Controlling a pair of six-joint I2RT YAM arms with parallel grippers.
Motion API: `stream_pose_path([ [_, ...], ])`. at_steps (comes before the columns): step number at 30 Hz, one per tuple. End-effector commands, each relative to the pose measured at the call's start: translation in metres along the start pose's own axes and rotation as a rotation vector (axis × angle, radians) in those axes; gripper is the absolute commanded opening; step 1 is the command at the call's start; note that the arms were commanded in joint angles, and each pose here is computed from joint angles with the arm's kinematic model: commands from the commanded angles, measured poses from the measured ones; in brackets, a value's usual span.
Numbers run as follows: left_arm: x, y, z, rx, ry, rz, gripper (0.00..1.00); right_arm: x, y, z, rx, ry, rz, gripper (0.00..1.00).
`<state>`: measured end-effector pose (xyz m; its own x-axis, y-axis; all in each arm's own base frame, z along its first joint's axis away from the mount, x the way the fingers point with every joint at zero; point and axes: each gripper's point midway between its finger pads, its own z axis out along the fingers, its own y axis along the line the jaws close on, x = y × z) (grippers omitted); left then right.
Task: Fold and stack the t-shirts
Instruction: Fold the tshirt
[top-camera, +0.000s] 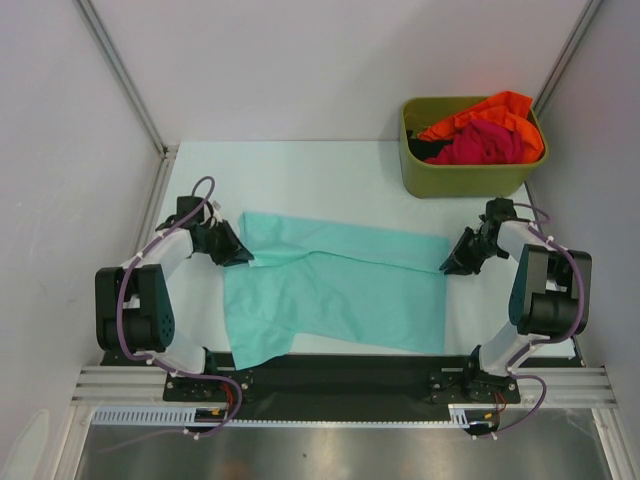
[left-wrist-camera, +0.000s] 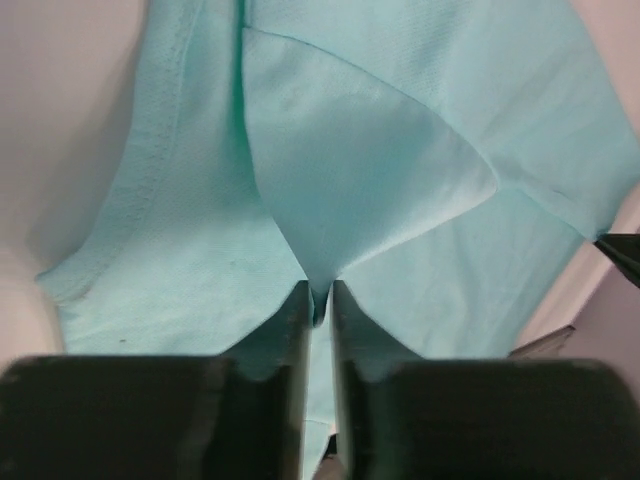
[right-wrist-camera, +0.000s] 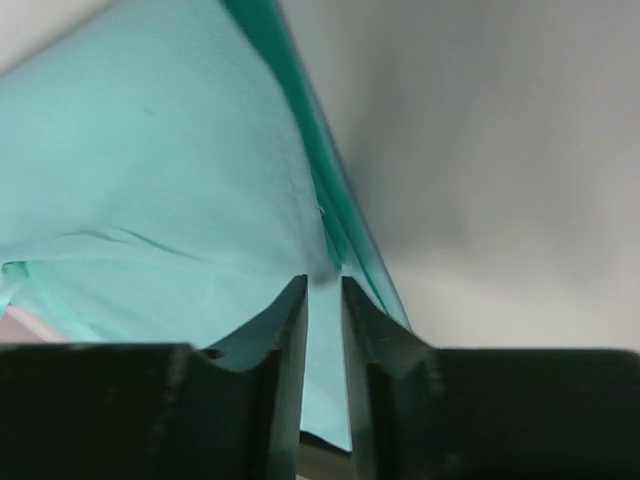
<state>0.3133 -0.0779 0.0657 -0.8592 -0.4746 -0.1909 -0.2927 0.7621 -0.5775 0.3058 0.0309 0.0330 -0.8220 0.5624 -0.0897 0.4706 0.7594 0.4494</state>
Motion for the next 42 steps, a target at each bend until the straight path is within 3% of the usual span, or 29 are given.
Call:
stream_pose_path([
  [1, -0.02, 0.001, -0.022, -0.062, -0.088, 0.063, 0.28, -0.017, -0.012, -0.026, 0.118, -0.083, -0.05, 0.27],
  [4, -0.023, 0.001, -0.037, -0.101, -0.135, 0.091, 0.54, -0.03, 0.002, -0.046, 0.11, -0.154, -0.077, 0.38],
  [7, -0.028, -0.001, -0.043, -0.106, -0.169, 0.102, 0.63, -0.033, 0.019, -0.051, 0.087, -0.164, -0.122, 0.44],
  [9, -0.037, -0.009, -0.042, -0.076, -0.188, 0.112, 0.64, -0.03, 0.034, -0.049, 0.046, -0.17, -0.159, 0.47],
  [10, -0.04, -0.012, -0.039, -0.056, -0.182, 0.106, 0.64, -0.018, 0.047, -0.043, -0.033, -0.136, -0.173, 0.48],
  [12, -0.043, -0.025, -0.034, 0.014, -0.173, 0.109, 0.63, -0.021, 0.091, -0.041, -0.213, -0.197, -0.205, 0.53],
  [13, -0.042, -0.024, -0.029, 0.021, -0.152, 0.092, 0.61, 0.012, 0.117, -0.028, -0.32, -0.114, -0.245, 0.59],
  [14, -0.036, -0.023, -0.026, 0.027, -0.131, 0.085, 0.61, 0.007, 0.147, -0.023, -0.431, -0.166, -0.3, 0.62],
  [16, -0.026, -0.018, -0.024, 0.026, -0.12, 0.083, 0.64, 0.049, 0.193, -0.011, -0.567, -0.065, -0.333, 0.67],
  [17, -0.024, -0.02, -0.028, 0.037, -0.136, 0.097, 0.65, 0.055, 0.224, -0.012, -0.666, -0.093, -0.4, 0.68],
  [19, -0.005, -0.012, -0.023, 0.049, -0.1, 0.095, 0.7, 0.099, 0.254, 0.012, -0.708, 0.005, -0.446, 0.71],
  [23, 0.016, -0.006, -0.011, 0.093, -0.041, 0.071, 0.75, 0.136, 0.31, 0.035, -0.784, 0.061, -0.534, 0.72],
  [33, 0.01, -0.006, 0.008, 0.137, -0.037, 0.073, 0.71, 0.177, 0.309, 0.097, -0.669, 0.129, -0.618, 0.7],
  [42, -0.012, -0.022, 0.015, 0.183, -0.044, 0.032, 0.52, 0.198, 0.312, 0.12, -0.64, 0.167, -0.61, 0.54],
])
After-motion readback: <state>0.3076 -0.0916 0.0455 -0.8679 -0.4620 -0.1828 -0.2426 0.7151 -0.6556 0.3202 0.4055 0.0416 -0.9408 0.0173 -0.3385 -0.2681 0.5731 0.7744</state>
